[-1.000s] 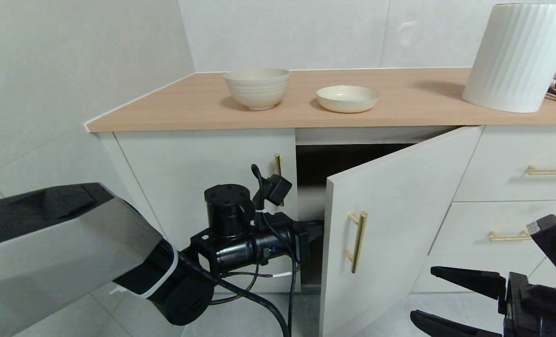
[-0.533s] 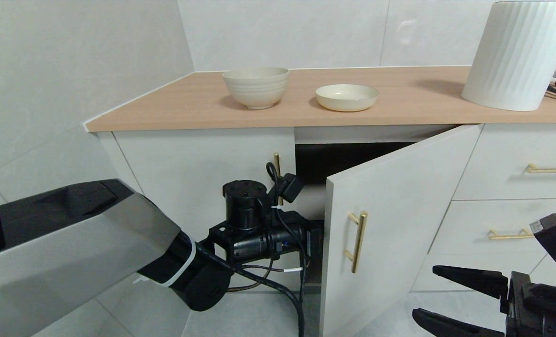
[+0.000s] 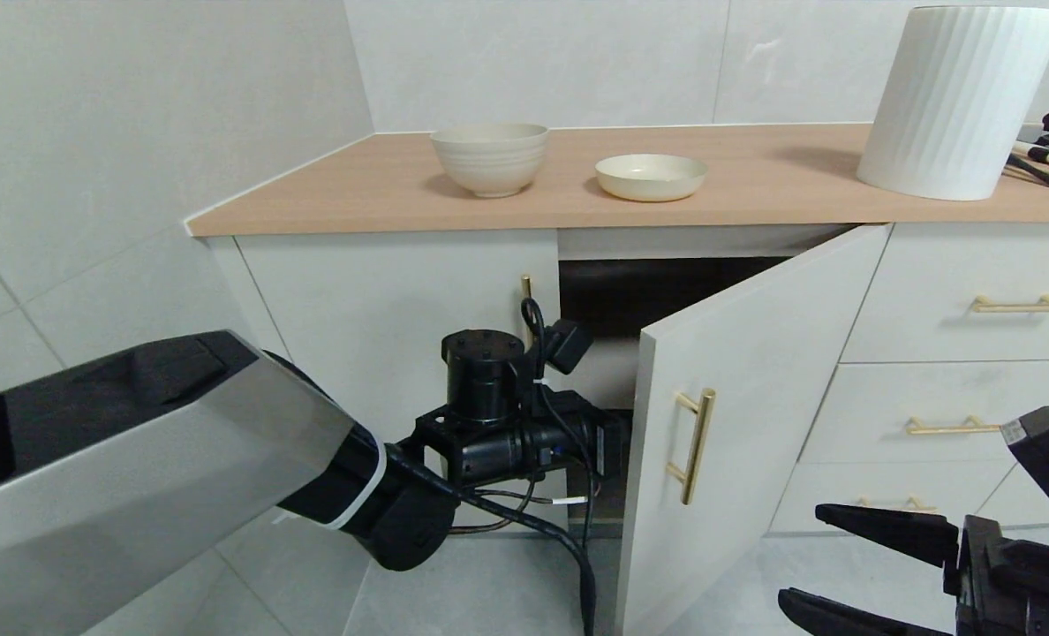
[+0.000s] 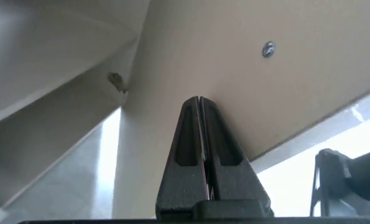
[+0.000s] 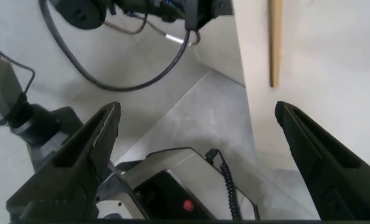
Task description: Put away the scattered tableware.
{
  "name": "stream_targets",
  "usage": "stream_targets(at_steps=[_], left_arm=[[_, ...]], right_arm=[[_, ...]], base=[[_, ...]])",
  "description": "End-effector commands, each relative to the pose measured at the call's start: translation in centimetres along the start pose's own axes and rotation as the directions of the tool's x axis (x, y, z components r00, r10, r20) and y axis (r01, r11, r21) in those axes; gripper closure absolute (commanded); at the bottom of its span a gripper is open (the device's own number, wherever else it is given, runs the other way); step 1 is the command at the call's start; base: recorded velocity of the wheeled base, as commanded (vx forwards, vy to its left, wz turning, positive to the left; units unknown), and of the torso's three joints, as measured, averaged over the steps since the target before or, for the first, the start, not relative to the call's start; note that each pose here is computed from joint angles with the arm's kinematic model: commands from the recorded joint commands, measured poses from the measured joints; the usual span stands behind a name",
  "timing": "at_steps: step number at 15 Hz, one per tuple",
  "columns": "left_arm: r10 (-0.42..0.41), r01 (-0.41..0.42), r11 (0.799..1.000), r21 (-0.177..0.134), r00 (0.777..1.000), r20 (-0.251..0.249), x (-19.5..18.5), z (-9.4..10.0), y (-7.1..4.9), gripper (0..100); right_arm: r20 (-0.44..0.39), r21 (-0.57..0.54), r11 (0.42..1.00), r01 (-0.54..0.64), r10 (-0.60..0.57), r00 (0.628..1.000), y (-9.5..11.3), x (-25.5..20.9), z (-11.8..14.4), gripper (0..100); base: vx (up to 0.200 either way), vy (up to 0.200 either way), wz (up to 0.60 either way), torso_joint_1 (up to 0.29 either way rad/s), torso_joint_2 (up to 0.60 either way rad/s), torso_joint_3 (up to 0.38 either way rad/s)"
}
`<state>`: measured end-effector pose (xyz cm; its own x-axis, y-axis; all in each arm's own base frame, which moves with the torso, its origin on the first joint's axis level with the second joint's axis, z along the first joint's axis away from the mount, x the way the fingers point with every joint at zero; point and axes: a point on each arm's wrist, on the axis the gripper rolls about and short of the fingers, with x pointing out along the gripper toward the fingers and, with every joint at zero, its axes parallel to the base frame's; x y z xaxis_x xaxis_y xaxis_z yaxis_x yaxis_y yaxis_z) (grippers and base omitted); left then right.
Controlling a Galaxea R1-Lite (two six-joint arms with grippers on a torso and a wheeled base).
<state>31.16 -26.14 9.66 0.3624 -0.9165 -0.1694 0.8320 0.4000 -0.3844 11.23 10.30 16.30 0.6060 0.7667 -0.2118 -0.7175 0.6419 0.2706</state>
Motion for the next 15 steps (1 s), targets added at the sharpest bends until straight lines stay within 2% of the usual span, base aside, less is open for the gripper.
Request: stream_targets(at_steps=[1, 4, 7, 8, 12, 15], left_arm=[[-0.014, 0.014, 1.0, 0.003, 1.0, -0.006, 0.3, -0.1, -0.4, 100], [-0.042, 0.042, 0.999, 0.004, 0.999, -0.025, 1.1, -0.1, -1.6, 100], [-0.113, 0.114, 0.993, 0.022, 0.992, -0.049, 3.0, 0.3, -5.1, 100], [-0.115, 0.116, 0.993, 0.028, 0.992, -0.042, 3.0, 0.6, -5.6, 100], [-0.095, 0.096, 0.995, 0.027, 0.995, -0.04, 3.0, 0.4, -5.6, 100], [-0.051, 0.052, 0.999, 0.017, 0.998, -0.046, 2.8, -0.2, -5.1, 100]], right_arm=[[-0.001, -0.002, 1.0, -0.01, 0.01, 1.0, 0.2, 0.0, 0.0, 0], [-0.002, -0.009, 0.999, -0.038, 0.038, 0.999, 0.6, -0.2, -0.2, 0], [0.048, -0.044, 0.987, -0.152, 0.154, 0.987, 2.3, -1.9, 0.2, 0], [0.051, -0.044, 0.987, -0.153, 0.155, 0.987, 2.3, -1.9, 0.2, 0], [0.041, -0.042, 0.988, -0.151, 0.152, 0.987, 2.3, -1.9, 0.0, 0], [0.035, -0.041, 0.988, -0.149, 0.151, 0.988, 2.3, -1.8, -0.1, 0]], base=[[0.0, 0.0, 0.0, 0.0, 0.0, 0.0], [0.0, 0.0, 0.0, 0.0, 0.0, 0.0], [0.0, 0.0, 0.0, 0.0, 0.0, 0.0], [0.0, 0.0, 0.0, 0.0, 0.0, 0.0], [0.0, 0.0, 0.0, 0.0, 0.0, 0.0], [0.0, 0.0, 0.0, 0.0, 0.0, 0.0]])
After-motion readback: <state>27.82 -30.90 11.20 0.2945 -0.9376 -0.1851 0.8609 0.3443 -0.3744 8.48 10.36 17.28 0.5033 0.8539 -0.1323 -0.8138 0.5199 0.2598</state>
